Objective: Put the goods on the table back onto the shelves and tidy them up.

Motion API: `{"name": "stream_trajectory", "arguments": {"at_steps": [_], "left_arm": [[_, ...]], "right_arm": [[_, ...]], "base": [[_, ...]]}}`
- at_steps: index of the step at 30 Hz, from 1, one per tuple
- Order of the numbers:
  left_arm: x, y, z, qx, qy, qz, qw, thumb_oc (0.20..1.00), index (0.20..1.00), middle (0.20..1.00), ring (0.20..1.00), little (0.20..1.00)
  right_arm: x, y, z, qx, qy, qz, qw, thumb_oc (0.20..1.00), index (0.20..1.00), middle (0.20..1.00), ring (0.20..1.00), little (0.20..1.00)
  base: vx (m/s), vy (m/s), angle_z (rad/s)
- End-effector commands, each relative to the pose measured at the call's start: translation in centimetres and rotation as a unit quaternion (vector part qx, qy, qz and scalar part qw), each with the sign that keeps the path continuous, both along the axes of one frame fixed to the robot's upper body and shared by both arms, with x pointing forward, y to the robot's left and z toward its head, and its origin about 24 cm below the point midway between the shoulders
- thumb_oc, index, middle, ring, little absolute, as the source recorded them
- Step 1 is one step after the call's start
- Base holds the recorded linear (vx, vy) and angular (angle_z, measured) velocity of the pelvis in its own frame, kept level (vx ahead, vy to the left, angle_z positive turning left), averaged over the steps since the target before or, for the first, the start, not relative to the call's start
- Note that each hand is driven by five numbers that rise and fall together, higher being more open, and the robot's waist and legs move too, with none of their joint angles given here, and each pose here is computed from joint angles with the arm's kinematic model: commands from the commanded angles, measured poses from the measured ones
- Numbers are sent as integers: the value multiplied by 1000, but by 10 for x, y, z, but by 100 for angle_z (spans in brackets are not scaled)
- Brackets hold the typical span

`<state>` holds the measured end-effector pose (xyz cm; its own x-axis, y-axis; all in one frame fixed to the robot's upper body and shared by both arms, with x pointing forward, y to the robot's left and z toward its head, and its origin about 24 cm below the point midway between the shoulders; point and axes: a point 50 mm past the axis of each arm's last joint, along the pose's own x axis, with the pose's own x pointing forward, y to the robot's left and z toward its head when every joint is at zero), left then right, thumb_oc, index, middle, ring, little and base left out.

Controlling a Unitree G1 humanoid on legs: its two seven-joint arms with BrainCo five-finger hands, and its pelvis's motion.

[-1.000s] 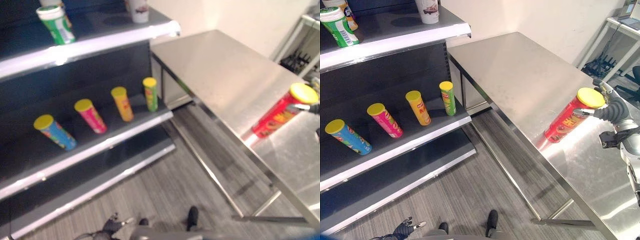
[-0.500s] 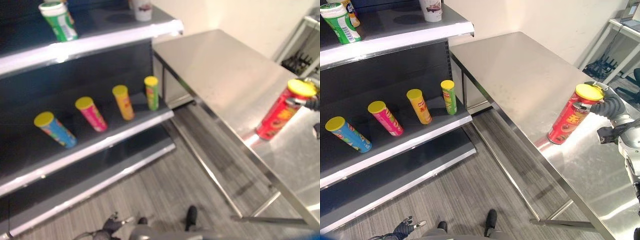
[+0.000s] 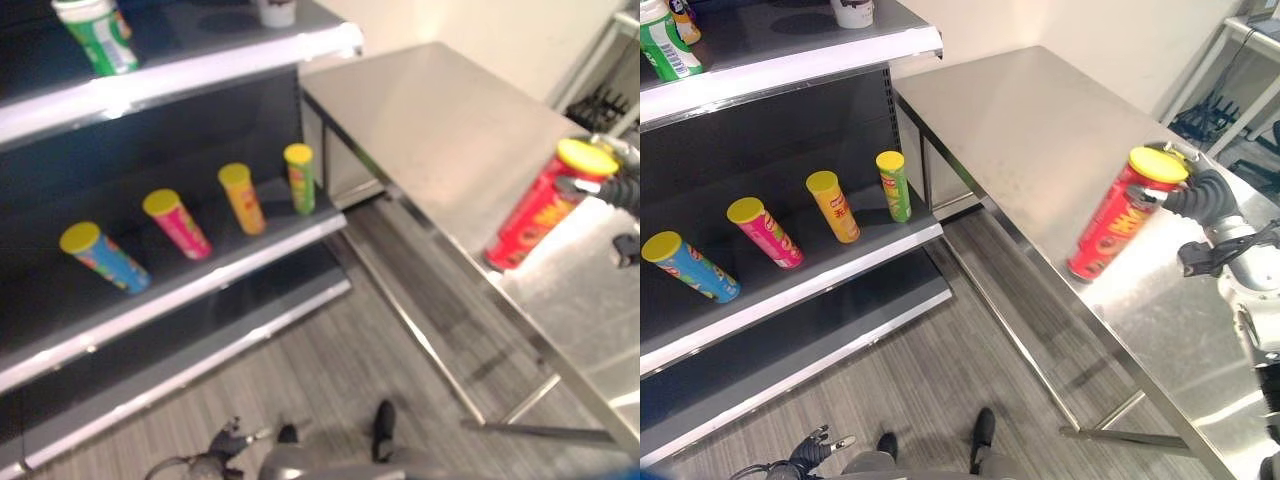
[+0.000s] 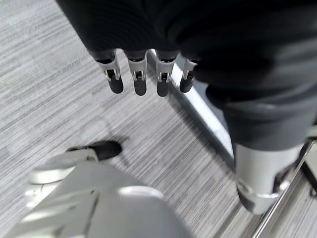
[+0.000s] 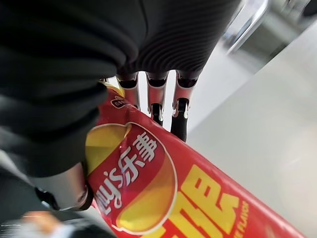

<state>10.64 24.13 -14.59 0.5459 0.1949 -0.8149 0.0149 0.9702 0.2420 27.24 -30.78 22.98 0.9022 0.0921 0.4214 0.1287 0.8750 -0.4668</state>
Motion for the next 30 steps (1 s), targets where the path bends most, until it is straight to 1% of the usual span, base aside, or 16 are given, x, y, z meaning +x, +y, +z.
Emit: {"name": "stream_trajectory", "arguments": {"at_steps": [1, 4, 7, 9, 11, 16, 20, 24, 25, 27, 29, 30], "left_arm": [[26, 27, 17, 40, -48, 8, 998, 1000, 1000, 1000, 1000, 1000], [28, 25, 20, 25, -65, 14, 997, 1000, 1000, 1000, 1000, 1000], [28, 23, 21, 12, -78, 33, 996, 1000, 1000, 1000, 1000, 1000], [23, 24, 20, 9, -75, 45, 996, 1000, 1000, 1000, 1000, 1000], [19, 26, 19, 14, -66, 42, 997, 1000, 1000, 1000, 1000, 1000], [24, 30, 22, 26, -70, 29, 997, 1000, 1000, 1000, 1000, 1000], [29, 31, 25, 36, -76, 7, 996, 1000, 1000, 1000, 1000, 1000], [30, 34, 27, 43, -74, -5, 996, 1000, 1000, 1000, 1000, 1000], [31, 36, 28, 47, -74, -7, 996, 1000, 1000, 1000, 1000, 1000], [34, 44, 31, 63, -75, -4, 995, 1000, 1000, 1000, 1000, 1000], [33, 54, 35, 76, -76, 7, 994, 1000, 1000, 1000, 1000, 1000], [33, 54, 35, 76, -76, 8, 994, 1000, 1000, 1000, 1000, 1000]], "right_arm": [[-21, 3, 49, 19, -162, 6, 987, 200, 200, 200, 200, 200], [-30, 12, 53, 30, -195, 25, 980, 200, 200, 200, 200, 200], [-34, 19, 55, 24, -207, 37, 977, 200, 200, 200, 200, 200], [-36, 22, 55, 19, -209, 37, 977, 200, 200, 200, 200, 200], [-44, 21, 56, 19, -222, 35, 974, 200, 200, 200, 200, 200], [-53, 15, 53, 18, -223, 32, 974, 200, 200, 200, 200, 200], [-55, 18, 48, 21, -209, 41, 977, 200, 200, 200, 200, 200], [-51, 16, 40, 37, -202, 34, 978, 200, 200, 200, 200, 200], [-50, 17, 38, 28, -197, 27, 980, 200, 200, 200, 200, 200], [-41, 26, 36, 1, -188, 26, 982, 200, 200, 200, 200, 200], [-34, 39, 36, -11, -177, 56, 982, 200, 200, 200, 200, 200], [-34, 40, 36, -11, -178, 56, 982, 200, 200, 200, 200, 200]], "base": [[-110, -275, 67], [-163, -364, 104], [-249, -202, 196], [-254, 7, 193], [-292, 81, 114], [-235, 155, 91], [-134, 314, 33], [-145, 296, 1], [-240, 335, -17], [-248, 278, -38], [-320, 264, -42], [-259, 168, -41]]}}
